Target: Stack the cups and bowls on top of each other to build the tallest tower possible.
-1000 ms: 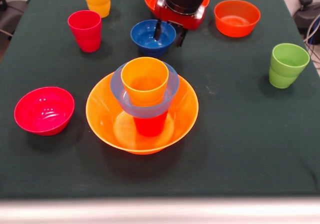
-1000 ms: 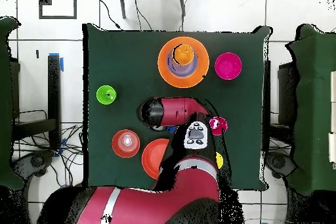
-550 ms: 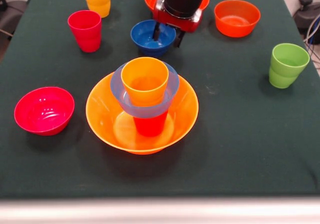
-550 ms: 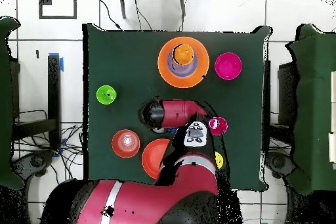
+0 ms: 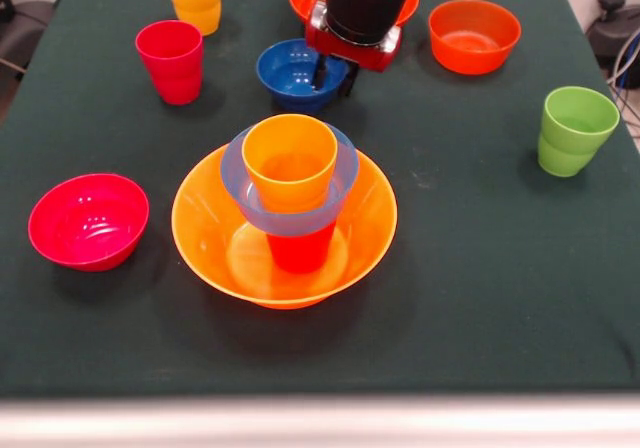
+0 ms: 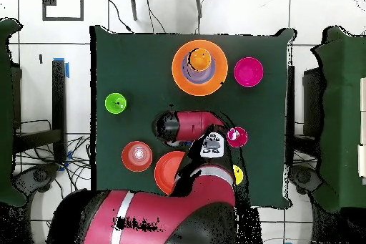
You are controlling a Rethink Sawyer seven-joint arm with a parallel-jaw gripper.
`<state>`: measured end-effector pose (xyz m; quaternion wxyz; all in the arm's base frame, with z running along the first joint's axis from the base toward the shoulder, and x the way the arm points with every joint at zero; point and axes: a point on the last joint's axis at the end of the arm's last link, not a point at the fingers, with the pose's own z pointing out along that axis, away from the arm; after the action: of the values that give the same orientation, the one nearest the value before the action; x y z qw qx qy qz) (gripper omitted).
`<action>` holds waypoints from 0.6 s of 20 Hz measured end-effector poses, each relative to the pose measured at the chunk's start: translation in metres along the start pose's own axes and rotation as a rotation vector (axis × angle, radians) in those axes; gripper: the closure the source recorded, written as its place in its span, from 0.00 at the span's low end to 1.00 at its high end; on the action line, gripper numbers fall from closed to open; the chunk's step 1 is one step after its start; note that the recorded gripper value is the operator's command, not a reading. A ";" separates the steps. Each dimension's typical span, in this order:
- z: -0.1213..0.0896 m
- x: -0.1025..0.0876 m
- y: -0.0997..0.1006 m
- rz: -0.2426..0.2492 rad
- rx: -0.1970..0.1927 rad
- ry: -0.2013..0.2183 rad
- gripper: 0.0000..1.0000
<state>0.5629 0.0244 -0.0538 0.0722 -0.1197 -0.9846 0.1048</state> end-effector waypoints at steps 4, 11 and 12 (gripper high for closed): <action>-0.006 -0.004 -0.004 0.003 0.008 -0.017 1.00; -0.010 -0.005 -0.009 0.006 0.022 -0.025 1.00; -0.010 -0.005 -0.010 0.005 0.024 -0.025 1.00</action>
<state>0.5669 0.0158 -0.0425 0.0609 -0.1201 -0.9838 0.1183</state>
